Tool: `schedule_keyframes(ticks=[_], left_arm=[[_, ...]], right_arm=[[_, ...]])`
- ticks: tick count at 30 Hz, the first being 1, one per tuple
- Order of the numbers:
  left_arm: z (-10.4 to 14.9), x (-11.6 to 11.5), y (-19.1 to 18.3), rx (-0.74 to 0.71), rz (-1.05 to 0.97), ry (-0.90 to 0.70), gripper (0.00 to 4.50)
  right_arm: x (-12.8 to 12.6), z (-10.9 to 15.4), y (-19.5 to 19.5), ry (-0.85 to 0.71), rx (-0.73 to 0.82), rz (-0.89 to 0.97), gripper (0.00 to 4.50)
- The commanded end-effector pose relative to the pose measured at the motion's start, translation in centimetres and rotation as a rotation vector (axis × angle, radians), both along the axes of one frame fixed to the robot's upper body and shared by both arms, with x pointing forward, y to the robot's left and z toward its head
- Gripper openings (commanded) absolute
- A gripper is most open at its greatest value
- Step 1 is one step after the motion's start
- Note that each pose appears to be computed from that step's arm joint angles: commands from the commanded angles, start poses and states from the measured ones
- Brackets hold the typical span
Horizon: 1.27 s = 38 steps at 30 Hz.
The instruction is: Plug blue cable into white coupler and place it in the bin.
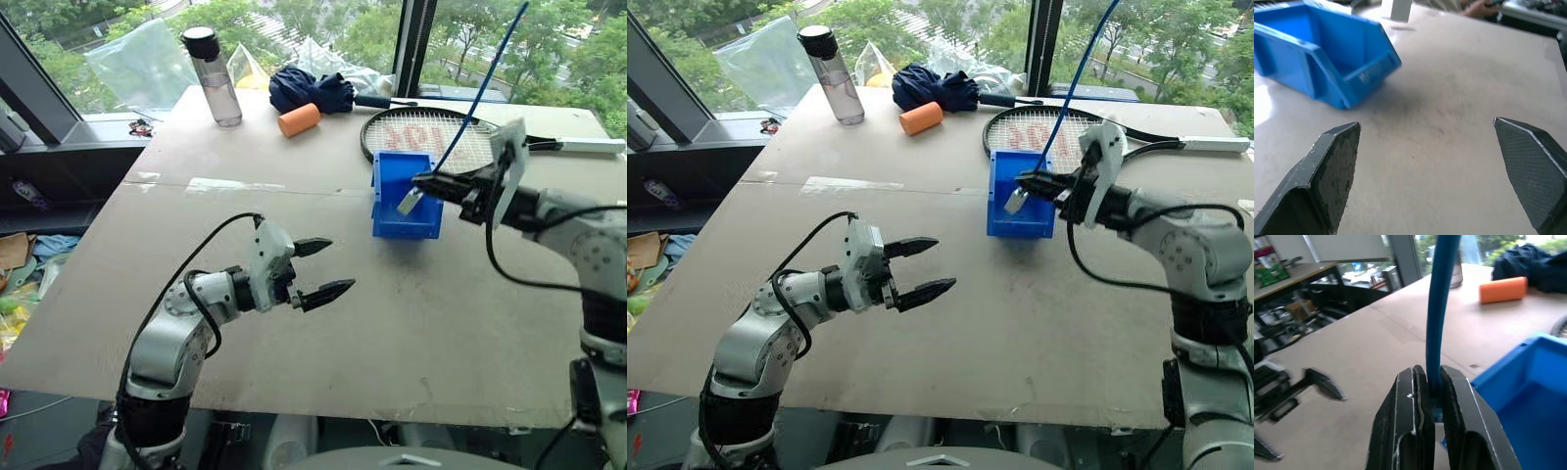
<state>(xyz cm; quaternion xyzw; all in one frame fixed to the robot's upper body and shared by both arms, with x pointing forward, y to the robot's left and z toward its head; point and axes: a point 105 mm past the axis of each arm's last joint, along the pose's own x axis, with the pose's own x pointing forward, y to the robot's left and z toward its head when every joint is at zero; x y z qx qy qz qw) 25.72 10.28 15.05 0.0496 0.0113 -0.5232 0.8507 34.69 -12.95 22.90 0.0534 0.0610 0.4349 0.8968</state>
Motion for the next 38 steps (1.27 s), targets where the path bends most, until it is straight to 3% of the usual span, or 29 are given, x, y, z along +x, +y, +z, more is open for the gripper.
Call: schedule_keyframes(ticks=[1,2,7,9,12,16,20,24,31,38], left_arm=[[2.1,-0.8,-0.2,-0.081,0.065,-0.050,4.42],[2.4,-0.9,-0.2,-0.094,0.082,-0.054,4.42],[2.5,-0.7,0.2,-0.110,0.136,-0.061,4.50],[2.3,-0.7,0.3,-0.110,0.145,-0.055,4.50],[1.8,-1.0,0.4,-0.106,0.141,-0.021,4.50],[1.2,-1.3,1.2,-0.081,0.119,0.027,4.50],[0.1,-2.1,2.1,-0.021,0.043,0.077,4.50],[-0.5,-2.8,4.2,0.032,0.022,0.126,4.50],[-0.6,-4.0,6.5,0.095,0.000,0.173,4.50],[0.1,-4.2,7.4,0.112,0.004,0.185,4.50]], right_arm=[[3.5,-0.3,-1.7,0.079,-0.018,-0.102,0.00],[4.4,-0.5,-1.8,0.100,-0.019,-0.116,0.00],[7.5,-2.0,-2.4,0.173,-0.025,-0.154,2.19],[7.5,-1.5,-3.0,0.149,-0.026,-0.144,3.29],[6.1,0.1,-4.1,0.024,-0.030,-0.097,4.41],[0.9,1.7,-6.2,-0.190,-0.049,-0.037,4.41],[-6.5,-1.4,-10.3,-0.269,-0.269,-0.079,4.41],[-11.6,-3.5,-14.0,-0.247,-0.384,-0.216,4.41],[-16.2,-5.5,-16.6,-0.169,-0.458,-0.326,4.41],[-17.6,-6.6,-16.6,-0.137,-0.483,-0.312,4.41]])
